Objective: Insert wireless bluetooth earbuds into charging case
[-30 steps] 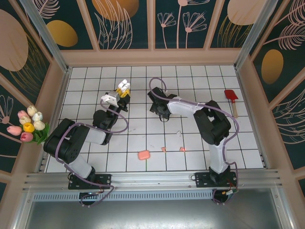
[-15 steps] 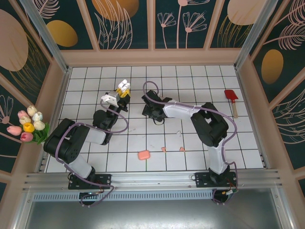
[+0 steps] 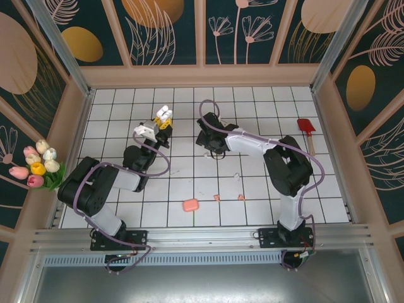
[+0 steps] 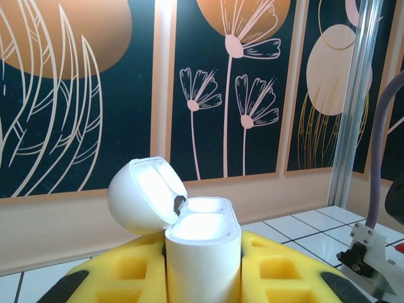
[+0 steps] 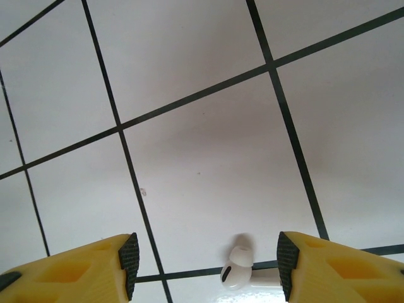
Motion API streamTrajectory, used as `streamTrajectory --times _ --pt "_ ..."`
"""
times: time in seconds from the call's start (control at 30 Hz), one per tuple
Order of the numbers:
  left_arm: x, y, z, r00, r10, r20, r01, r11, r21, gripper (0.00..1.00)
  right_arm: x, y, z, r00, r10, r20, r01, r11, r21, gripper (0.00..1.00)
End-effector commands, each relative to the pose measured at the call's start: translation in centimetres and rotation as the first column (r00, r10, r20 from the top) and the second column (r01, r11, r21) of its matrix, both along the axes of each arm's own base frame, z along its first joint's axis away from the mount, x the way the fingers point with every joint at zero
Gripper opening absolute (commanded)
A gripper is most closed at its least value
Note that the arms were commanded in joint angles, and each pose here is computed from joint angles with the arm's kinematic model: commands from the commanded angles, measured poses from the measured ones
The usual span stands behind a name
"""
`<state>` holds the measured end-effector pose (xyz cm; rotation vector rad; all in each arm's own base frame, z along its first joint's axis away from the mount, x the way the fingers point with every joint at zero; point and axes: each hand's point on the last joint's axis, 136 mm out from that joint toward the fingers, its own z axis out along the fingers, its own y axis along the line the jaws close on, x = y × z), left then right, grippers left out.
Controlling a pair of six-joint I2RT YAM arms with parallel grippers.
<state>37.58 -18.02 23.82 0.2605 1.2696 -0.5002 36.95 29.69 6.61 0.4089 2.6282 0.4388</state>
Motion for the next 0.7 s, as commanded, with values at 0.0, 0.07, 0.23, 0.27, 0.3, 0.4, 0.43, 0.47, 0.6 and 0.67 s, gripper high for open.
streamTrajectory --times 0.0,0.07,0.23,0.27,0.3,0.4,0.43,0.47,0.6,0.67 --pt "-2.2 0.9 5.2 0.979 -0.008 0.203 0.028 0.995 -0.093 0.0 -0.1 -0.4 -0.2 0.999 0.032 0.009 -0.031 0.999 -0.027 0.61" --pt "-2.3 0.9 5.3 0.979 -0.01 0.204 0.029 0.995 -0.091 0.0 -0.1 -0.1 -0.7 0.998 0.056 0.006 -0.056 0.998 -0.032 0.61" --pt "-2.3 0.8 5.2 0.979 -0.013 0.203 0.03 0.996 -0.083 0.0 -0.2 0.7 -2.4 0.993 0.113 -0.021 -0.114 0.993 -0.031 0.61" --pt "-2.4 0.8 5.3 0.979 -0.013 0.205 0.031 0.996 -0.082 0.0 -0.3 0.8 -2.7 0.992 0.12 -0.027 -0.121 0.992 -0.031 0.61" --pt "-2.4 0.7 5.3 0.979 -0.016 0.205 0.033 0.996 -0.082 0.0 -0.4 0.8 -3.1 0.992 0.123 -0.036 -0.124 0.992 -0.034 0.61" --pt "-2.4 0.7 5.3 0.979 -0.016 0.204 0.033 0.996 -0.082 0.0 -0.6 0.6 -4.1 0.991 0.126 -0.053 -0.128 0.991 -0.04 0.61" --pt "-2.4 0.7 5.2 0.979 -0.017 0.204 0.034 0.996 -0.082 0.0 -0.8 0.6 -4.4 0.99 0.128 -0.058 -0.131 0.991 -0.041 0.61" --pt "-2.4 0.7 5.3 0.979 -0.017 0.205 0.035 0.996 -0.082 0.0 -0.9 0.5 -4.7 0.99 0.127 -0.063 -0.13 0.991 -0.042 0.6" --pt "-2.4 0.7 5.3 0.978 -0.017 0.206 0.034 0.996 -0.083 0.0 -1.7 0.6 -5.3 0.987 0.134 -0.084 -0.138 0.99 -0.032 0.6" --pt "-2.4 0.7 5.3 0.978 -0.017 0.206 0.035 0.996 -0.082 0.0 -2.2 0.9 -5.4 0.985 0.146 -0.09 -0.149 0.988 -0.029 0.6"
